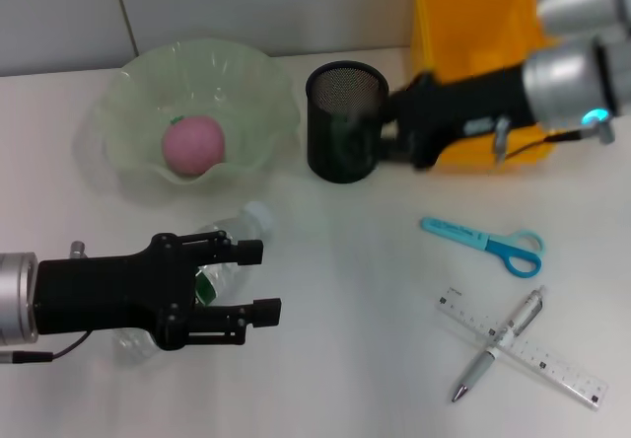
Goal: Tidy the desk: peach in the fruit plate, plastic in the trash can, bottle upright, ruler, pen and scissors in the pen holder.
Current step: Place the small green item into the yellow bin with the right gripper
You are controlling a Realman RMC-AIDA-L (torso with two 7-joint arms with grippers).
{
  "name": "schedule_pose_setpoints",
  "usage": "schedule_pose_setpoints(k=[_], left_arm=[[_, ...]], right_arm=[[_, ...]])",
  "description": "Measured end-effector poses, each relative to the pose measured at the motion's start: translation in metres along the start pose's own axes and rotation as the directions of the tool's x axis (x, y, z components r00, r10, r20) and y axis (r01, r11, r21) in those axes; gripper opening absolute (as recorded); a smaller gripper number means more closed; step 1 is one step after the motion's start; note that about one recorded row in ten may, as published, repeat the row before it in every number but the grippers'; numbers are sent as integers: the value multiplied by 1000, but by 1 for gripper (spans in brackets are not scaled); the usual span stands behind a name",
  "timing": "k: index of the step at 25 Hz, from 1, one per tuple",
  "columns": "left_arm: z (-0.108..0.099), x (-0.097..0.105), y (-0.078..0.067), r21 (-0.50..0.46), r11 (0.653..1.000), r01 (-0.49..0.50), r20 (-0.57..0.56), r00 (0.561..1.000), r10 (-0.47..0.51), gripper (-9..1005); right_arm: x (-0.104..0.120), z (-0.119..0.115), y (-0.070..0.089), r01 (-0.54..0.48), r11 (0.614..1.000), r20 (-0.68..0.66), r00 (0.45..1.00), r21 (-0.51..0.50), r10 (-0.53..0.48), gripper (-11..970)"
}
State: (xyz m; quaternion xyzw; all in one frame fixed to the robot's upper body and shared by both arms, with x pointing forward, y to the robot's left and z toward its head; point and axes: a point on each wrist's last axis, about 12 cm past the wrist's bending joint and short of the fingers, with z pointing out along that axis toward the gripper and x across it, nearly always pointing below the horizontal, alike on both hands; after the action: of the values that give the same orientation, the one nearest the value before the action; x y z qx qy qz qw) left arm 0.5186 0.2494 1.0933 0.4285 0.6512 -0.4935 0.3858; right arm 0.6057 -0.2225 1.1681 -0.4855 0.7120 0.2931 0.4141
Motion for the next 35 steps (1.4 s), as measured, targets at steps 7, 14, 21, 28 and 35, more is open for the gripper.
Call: schedule_pose_setpoints(k=[7,14,21,28,35], left_arm=[[2,-2,1,5,1000,-4,1,1000,4,784],[2,-3,1,6,1000,-6,1,1000,6,785],[3,-5,2,8,1000,-9,1,1000,9,785],[4,-5,3,3,1000,-4,-1,1000,4,785],[4,-6,4,3,1000,-6,-1,1000,6,785]], right_arm=[[14,-48,-22,-135,966,356,933,220,49,227],[41,-50,-34,-232,891,476,879,390,20,232],[63,-42,-49,-252,785,429,903,566,-20,237],[76,-40,-59,-277,700,381,924,658,7,242],[80,-33,-66,-294,666,349,936,685,53,247]])
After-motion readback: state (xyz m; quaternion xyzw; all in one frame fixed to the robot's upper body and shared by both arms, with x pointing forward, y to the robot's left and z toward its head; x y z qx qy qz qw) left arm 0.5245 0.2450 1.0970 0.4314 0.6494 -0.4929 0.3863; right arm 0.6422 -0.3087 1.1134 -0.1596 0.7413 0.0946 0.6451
